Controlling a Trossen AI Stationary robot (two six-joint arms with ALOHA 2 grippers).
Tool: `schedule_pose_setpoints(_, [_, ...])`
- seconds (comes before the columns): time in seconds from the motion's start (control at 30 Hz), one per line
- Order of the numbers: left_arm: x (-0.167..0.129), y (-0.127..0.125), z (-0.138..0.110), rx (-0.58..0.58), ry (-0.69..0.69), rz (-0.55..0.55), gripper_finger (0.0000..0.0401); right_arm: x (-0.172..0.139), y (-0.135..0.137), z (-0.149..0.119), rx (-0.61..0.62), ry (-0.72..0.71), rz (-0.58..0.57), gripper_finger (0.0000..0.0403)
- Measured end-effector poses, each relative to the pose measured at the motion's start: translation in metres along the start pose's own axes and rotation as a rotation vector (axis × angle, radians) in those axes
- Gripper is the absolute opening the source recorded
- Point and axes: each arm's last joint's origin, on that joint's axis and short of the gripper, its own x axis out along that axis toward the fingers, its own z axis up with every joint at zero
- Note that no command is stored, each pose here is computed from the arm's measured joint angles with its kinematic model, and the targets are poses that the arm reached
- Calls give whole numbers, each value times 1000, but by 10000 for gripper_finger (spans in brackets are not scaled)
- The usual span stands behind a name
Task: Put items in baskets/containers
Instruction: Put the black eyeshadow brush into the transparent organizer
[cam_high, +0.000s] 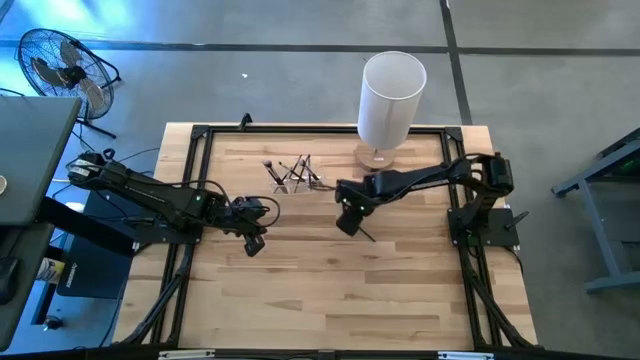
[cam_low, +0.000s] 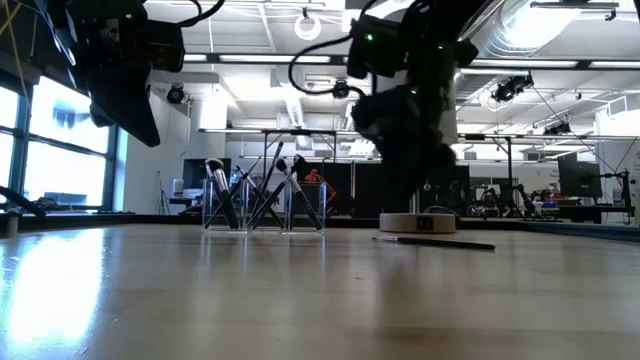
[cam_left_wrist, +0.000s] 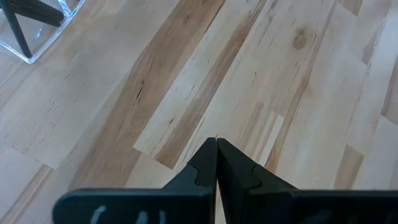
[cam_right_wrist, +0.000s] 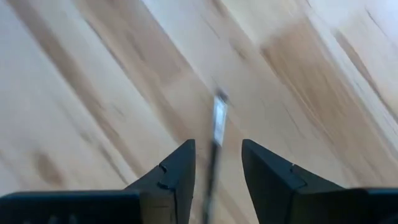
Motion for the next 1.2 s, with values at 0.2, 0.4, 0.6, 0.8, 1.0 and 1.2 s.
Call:
schedule_pose_setpoints(0.2, [0, 0, 0, 0, -1, -1, 0, -1, 5, 14, -26, -114, 100, 126])
schedule_pose_setpoints(0.4, [0, 0, 0, 0, -1, -1, 0, 5, 5, 16, -33, -117, 92, 126])
schedule_pose_setpoints(0.6, [0, 0, 0, -1, -2, -2, 0, 17, 9, 23, -36, -113, 96, 126])
schedule_pose_setpoints(0.8, [0, 0, 0, -2, -3, -2, 0, 22, 13, 39, -42, -66, 39, 126])
schedule_pose_setpoints(1.0, [0, -1, 1, -6, -5, -5, 0, 25, 1, 35, -36, 31, -29, 126])
schedule_pose_setpoints(1.2, [0, 0, 1, -6, -9, -2, 0, 31, -4, 30, -44, 43, -40, 126])
